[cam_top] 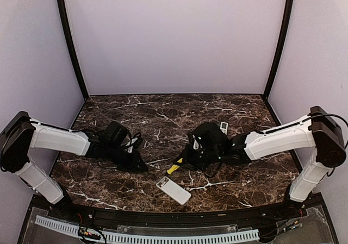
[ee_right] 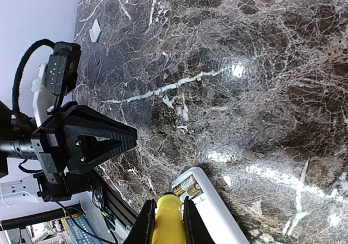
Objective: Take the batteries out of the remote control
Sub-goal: Remove the battery from the remote control without the battery cover.
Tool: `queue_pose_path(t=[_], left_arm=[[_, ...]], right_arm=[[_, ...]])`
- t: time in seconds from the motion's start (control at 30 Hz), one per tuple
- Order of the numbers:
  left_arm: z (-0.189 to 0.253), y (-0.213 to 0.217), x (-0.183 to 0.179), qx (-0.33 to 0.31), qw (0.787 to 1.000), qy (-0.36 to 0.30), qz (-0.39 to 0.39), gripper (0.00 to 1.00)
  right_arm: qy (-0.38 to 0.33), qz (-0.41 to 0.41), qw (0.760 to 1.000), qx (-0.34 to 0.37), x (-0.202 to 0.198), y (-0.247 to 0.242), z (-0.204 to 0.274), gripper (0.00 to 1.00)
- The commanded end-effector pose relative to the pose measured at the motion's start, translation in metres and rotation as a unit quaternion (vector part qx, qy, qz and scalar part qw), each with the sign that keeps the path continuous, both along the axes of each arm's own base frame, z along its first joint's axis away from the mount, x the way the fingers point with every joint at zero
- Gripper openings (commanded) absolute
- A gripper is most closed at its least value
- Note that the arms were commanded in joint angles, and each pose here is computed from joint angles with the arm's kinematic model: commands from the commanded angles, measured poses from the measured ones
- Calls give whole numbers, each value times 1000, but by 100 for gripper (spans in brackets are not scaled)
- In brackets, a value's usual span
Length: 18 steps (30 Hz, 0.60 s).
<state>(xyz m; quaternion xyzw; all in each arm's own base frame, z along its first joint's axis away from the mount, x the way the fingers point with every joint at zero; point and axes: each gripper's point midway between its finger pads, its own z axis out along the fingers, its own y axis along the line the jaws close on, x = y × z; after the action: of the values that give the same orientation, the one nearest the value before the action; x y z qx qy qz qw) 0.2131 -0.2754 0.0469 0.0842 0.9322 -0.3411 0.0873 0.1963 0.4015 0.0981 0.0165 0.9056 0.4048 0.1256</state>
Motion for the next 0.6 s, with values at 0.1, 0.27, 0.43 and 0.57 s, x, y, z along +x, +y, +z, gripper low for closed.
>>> queue_pose_path(t=[0.1,0.27,0.43,0.57], left_arm=[[24,-7,-3,-49,997,-38,-37,20],[37,-16,-4,-63,994,-60,-72,25],[27,-31,-14,-63,992,-37,-98,26],[20,-44,-21,-61,991,-24,-116,26]], right_arm=[[-49,-6,999,1,7,-7,30,0],[-81,-16,994,-69,0,-30,39,0],[-64,-11,995,-80,-12,-28,31,0],[-55,-10,995,-86,-16,-22,24,0]])
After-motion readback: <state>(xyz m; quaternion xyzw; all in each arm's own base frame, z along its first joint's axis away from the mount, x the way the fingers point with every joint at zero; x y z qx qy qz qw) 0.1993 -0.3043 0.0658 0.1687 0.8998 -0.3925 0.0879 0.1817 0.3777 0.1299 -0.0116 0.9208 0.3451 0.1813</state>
